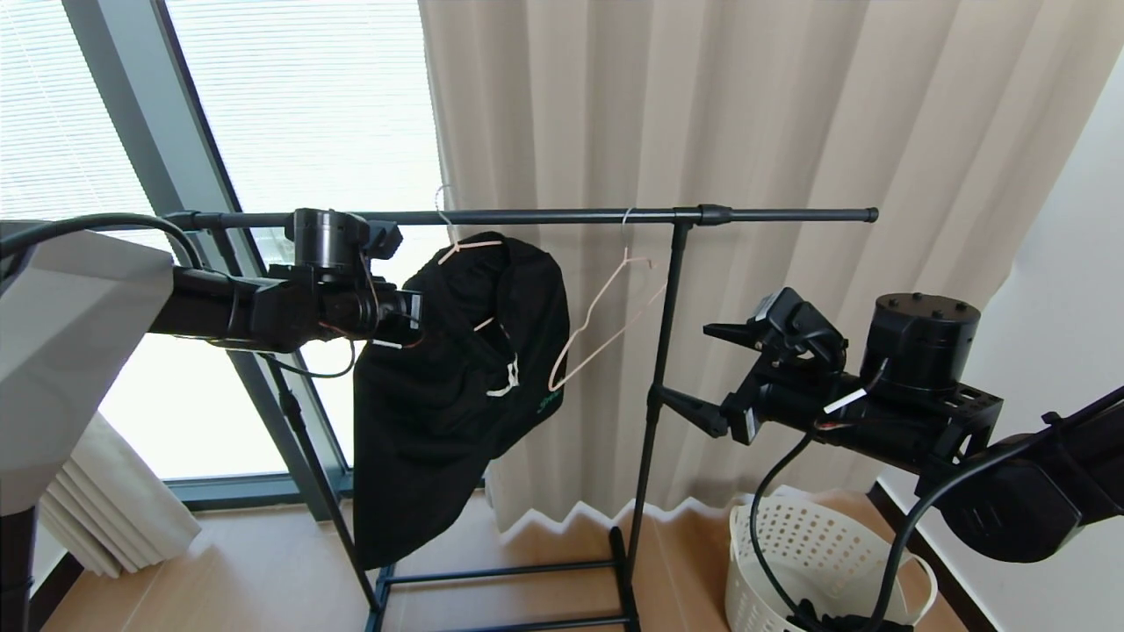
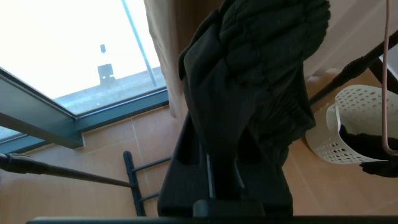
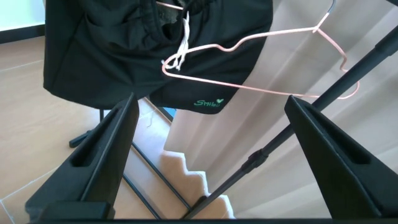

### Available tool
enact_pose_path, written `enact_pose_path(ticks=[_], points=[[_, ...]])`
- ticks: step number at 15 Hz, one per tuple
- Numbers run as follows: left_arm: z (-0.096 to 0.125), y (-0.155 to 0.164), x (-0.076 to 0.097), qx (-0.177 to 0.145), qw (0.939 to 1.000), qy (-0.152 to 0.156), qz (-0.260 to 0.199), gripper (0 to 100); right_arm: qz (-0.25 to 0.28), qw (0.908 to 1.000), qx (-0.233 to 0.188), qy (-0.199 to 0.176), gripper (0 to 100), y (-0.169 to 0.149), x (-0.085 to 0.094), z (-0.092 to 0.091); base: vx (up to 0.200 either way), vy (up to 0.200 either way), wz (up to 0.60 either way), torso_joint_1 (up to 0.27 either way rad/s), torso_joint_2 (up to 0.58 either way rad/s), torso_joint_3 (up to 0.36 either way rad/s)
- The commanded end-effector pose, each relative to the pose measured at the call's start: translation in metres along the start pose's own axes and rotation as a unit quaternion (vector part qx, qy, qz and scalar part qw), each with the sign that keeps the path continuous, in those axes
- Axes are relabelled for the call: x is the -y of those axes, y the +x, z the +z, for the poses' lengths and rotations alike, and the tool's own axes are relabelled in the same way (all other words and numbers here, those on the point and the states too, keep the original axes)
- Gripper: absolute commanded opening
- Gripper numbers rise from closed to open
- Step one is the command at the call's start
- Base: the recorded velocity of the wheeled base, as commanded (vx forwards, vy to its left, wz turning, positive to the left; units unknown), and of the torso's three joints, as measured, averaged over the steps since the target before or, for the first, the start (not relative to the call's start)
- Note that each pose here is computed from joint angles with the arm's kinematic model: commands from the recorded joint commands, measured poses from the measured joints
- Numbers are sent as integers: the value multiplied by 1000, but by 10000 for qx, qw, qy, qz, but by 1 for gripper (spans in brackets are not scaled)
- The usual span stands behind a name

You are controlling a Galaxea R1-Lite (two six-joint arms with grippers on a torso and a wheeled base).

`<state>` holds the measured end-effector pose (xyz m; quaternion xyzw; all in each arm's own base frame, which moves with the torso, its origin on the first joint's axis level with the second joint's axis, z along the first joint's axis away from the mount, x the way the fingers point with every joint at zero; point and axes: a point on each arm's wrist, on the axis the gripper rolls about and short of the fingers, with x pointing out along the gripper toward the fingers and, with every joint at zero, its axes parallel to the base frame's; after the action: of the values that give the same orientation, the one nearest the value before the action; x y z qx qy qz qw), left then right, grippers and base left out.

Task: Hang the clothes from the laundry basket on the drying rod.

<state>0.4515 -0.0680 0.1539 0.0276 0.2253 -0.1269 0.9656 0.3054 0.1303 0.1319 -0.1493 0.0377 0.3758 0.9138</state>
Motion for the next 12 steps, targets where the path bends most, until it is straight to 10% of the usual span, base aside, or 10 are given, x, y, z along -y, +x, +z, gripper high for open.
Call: enact_pose_path(ticks=[1,12], points=[[-3,12,0,-6,10000,-69,-6,0,8,10000,-8,1,100,1,0,-1,0,0,0,0,0,0],[-10,35,12,-48,9998,-166,-121,0,22,10000,-49,10,100,0,-1,-3,0,0,0,0,0,0]])
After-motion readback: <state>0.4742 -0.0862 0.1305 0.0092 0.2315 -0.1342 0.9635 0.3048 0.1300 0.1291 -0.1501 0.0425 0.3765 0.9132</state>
